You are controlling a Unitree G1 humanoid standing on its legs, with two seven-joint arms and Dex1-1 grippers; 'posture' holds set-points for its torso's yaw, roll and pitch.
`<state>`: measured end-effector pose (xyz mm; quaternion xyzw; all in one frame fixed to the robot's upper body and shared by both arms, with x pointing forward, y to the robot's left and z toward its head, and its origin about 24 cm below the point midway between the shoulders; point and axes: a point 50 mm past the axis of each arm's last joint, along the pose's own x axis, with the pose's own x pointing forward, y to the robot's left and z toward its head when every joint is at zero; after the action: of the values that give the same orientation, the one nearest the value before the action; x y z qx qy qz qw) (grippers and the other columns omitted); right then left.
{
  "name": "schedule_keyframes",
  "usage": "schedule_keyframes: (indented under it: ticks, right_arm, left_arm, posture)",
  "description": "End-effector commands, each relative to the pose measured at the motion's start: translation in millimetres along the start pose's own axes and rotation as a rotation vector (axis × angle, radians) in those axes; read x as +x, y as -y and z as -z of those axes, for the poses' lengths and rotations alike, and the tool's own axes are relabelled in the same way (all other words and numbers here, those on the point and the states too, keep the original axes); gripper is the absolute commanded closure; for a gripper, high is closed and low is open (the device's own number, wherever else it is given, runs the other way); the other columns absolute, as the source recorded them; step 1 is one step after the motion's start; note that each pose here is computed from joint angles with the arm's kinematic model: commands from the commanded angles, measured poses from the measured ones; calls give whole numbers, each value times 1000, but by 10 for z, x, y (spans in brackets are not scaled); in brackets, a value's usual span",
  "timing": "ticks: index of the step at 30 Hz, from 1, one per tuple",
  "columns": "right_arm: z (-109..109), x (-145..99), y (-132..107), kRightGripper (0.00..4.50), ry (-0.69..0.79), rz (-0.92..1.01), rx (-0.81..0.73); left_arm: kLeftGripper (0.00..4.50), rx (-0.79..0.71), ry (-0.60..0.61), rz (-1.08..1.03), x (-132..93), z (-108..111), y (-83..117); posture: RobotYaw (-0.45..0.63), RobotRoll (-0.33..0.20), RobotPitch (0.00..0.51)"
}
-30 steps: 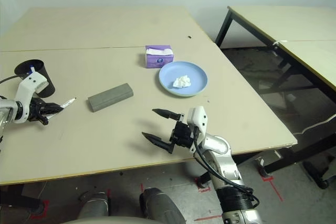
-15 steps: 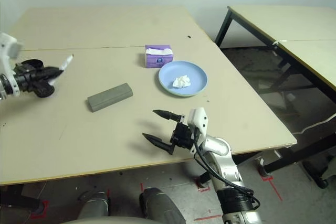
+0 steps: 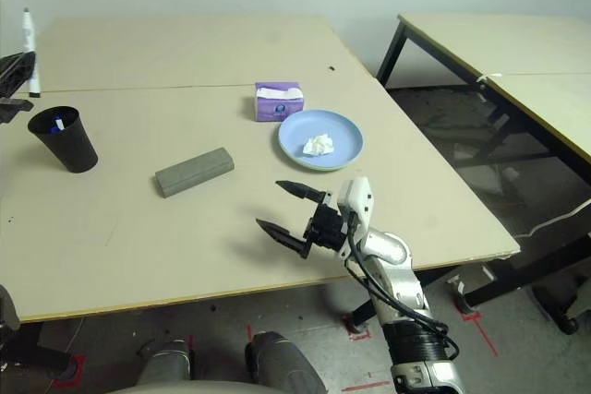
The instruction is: Organize and tidy the items on the table.
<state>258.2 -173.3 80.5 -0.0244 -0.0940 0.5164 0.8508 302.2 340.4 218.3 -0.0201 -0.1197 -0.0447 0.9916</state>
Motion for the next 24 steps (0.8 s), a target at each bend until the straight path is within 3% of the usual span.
schedule_keyframes:
  ticks: [1,13,24]
  right_arm:
    - [-17,-27,48,0,-3,6,1]
    - [-27,-71,22,0,-13,20,0]
    - [-77,-99,11,0,-14,34,-13]
  left_arm:
    - [4211,69,-32,-64,17,131,-91]
    - [4211,120,-23,-49,352,251,0]
    - [4211,108,-47,-49,340,438,-10]
  posture:
    - [-54,0,67]
    - [-92,0,70]
    - [-111,0,67]
